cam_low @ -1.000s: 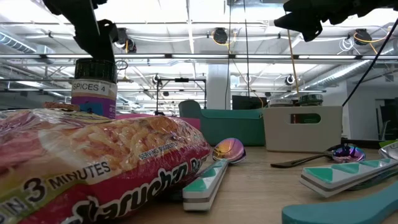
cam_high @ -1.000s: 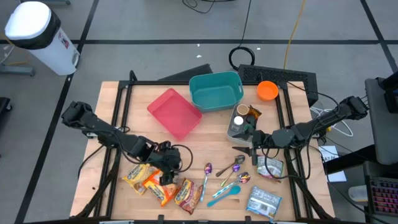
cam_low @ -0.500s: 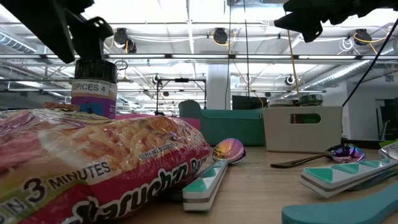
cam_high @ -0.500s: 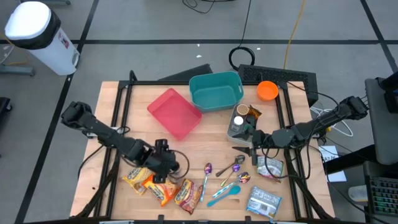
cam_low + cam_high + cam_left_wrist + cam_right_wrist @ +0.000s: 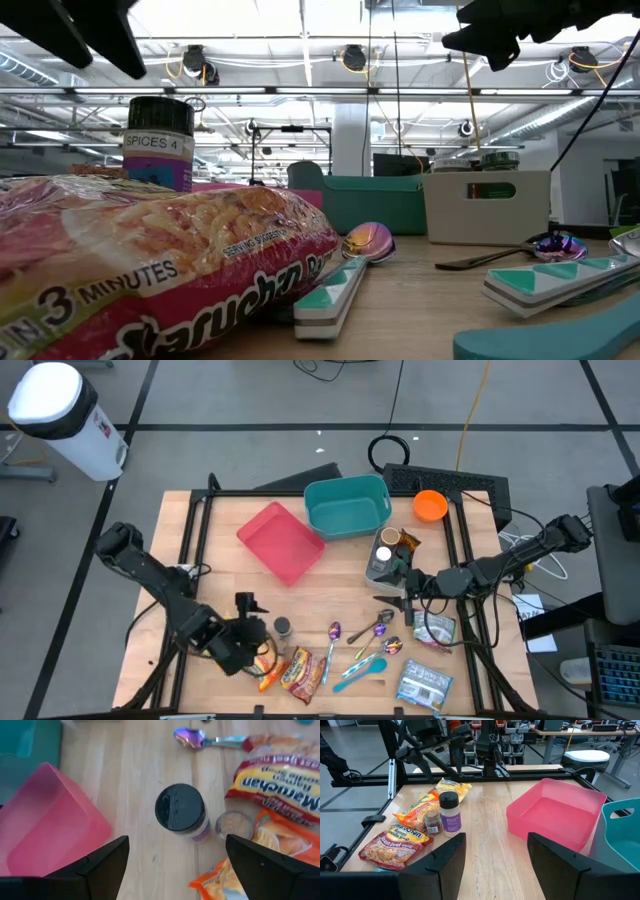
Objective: Pick & Place Food Item
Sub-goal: Put the black spice bottle into the gray bin
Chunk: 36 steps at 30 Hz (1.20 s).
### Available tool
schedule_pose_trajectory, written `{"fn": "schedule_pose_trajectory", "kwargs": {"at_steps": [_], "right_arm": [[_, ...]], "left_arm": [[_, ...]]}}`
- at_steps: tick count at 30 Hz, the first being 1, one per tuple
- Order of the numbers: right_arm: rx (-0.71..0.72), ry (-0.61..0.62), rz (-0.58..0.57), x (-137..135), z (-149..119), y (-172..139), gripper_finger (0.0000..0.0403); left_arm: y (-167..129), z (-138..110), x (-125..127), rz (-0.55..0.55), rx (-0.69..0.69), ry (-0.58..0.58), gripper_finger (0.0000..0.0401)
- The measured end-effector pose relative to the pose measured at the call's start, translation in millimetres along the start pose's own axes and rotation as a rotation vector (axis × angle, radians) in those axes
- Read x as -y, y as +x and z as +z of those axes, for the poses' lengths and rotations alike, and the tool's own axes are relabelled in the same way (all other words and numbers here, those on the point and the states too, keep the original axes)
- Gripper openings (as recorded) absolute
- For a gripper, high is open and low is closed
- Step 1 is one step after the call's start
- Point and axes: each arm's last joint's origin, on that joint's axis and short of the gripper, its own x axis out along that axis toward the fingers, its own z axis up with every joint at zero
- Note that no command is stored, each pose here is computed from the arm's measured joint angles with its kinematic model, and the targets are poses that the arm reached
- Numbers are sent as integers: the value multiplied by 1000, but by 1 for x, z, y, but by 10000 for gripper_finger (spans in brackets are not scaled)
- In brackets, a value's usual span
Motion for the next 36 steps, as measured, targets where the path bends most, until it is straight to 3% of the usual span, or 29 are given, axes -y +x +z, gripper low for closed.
{"fn": "schedule_pose_trajectory", "kwargs": {"at_steps": [3, 8, 10, 14, 19, 24, 29, 36], "right_arm": [[1, 0, 0, 0, 0, 0, 203], [6, 2, 0, 0, 1, 0, 203], [8, 4, 1, 0, 1, 0, 203], [6, 17, 1, 0, 0, 0, 203], [-5, 26, 7, -2, -1, 1, 203], [-19, 13, 16, -5, -4, 3, 203], [-16, 12, 14, -5, -4, 3, 203], [-2, 7, 16, -5, -2, 3, 203]], "left_arm": [[0, -5, 5, -43, 62, -43, 340], [-2, 3, 14, -396, 113, -3, 340], [0, 7, 14, -473, 125, 50, 340], [0, 4, 2, -402, 140, 74, 340], [2, -21, -22, -318, 254, -7, 340], [-3, -51, -48, -382, 464, -170, 340], [4, -80, -58, -462, 592, -336, 340], [31, -115, -57, -369, 503, -370, 340]]}}
